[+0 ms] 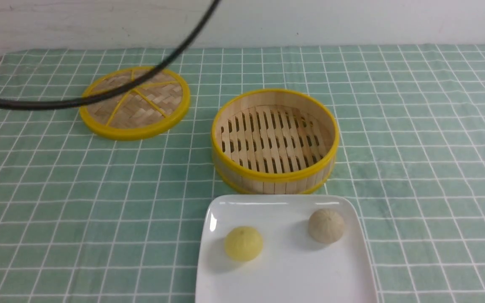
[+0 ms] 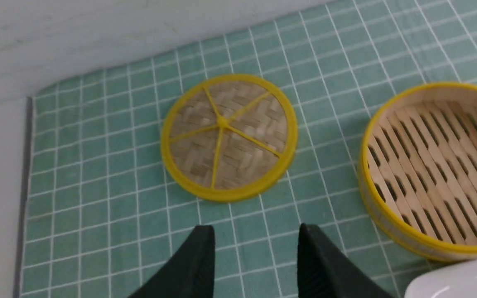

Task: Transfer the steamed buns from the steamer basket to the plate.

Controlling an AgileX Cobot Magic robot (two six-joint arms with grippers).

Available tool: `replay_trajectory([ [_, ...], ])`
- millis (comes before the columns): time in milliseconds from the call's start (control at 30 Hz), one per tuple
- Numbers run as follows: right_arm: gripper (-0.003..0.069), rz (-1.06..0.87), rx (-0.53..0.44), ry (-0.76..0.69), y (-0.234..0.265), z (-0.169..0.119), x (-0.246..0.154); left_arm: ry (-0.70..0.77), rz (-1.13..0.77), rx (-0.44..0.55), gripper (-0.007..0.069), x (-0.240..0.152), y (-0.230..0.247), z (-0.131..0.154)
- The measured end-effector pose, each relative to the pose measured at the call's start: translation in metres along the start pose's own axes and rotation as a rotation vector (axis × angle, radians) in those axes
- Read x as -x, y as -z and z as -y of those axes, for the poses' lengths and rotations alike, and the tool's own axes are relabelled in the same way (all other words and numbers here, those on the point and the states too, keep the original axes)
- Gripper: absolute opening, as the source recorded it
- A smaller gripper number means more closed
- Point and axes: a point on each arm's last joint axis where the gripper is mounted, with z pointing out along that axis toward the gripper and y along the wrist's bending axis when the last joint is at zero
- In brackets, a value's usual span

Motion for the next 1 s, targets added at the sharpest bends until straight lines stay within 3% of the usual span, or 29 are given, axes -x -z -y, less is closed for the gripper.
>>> replay_trajectory([
  [267, 0.0495, 0.095, -0.024, -0.039, 0.091, 0.002, -0.011, 0.041, 0.091, 0.006, 0.0304, -0.005, 0.041, -0.015],
  [533, 0.0495, 0.043, 0.061, -0.076, 0.157, -0.009, -0.043, 0.034, 0.075, 0.006, 0.0304, -0.007, 0.037, -0.014],
  [833, 0.0495, 0.055, 0.214, -0.071, 0.180, -0.028, -0.070, 0.040, 0.089, -0.013, 0.0303, -0.006, 0.037, -0.012],
  [900, 0.0495, 0.025, 0.302, -0.098, 0.175, -0.040, -0.090, 0.044, 0.087, -0.028, 0.0301, -0.006, 0.037, -0.011],
  [1000, 0.0495, -0.002, 0.329, -0.120, 0.166, -0.049, -0.115, 0.049, 0.085, -0.042, 0.0295, -0.006, 0.037, -0.009],
])
